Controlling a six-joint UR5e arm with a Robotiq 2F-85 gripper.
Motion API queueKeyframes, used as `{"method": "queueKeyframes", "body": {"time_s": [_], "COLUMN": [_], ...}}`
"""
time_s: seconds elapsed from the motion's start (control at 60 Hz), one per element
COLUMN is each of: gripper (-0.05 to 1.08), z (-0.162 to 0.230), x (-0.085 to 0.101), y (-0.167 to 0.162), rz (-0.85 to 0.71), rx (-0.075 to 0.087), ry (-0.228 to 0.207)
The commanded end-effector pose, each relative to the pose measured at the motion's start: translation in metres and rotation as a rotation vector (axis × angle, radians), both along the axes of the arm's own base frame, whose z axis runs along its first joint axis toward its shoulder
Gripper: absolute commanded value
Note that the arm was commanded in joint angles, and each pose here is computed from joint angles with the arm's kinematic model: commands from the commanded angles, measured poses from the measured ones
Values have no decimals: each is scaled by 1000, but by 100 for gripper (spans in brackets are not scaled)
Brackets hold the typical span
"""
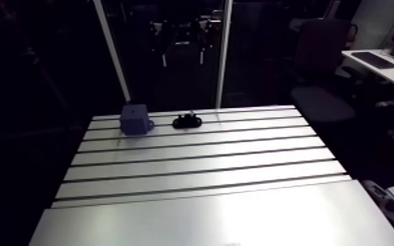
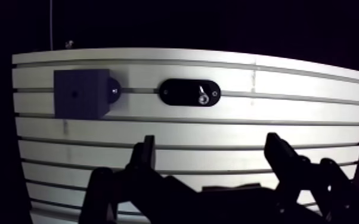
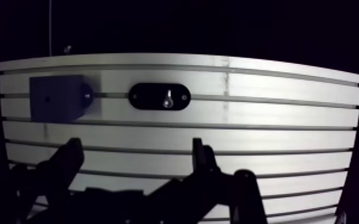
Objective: Pick up the M10 bolt and insert it into the hole until fully seated.
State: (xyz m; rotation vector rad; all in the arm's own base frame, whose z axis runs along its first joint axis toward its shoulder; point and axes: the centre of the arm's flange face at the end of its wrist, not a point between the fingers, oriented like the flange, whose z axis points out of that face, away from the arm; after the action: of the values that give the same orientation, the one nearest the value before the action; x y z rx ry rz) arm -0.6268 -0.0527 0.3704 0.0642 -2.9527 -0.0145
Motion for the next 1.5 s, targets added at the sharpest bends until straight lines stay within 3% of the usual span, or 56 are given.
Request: {"method": "queueKeyframes", "body": {"time_s": [0.017,0.133,0.35,0.583,1.017,1.5], "gripper": [1,4,25,37,48,50], "z": [-33,-46,-65,-82,-121,-129], "x": [1,-1,-7,-14,-28,-29], "y": [11,13,12,13,17,17], "rz": [-19,-20,-18,-17,-2,5], "rx": [-6,-6,-13,-16,-16,-14], "ry": [-22,-21,-45,-67,-109,-120]}}
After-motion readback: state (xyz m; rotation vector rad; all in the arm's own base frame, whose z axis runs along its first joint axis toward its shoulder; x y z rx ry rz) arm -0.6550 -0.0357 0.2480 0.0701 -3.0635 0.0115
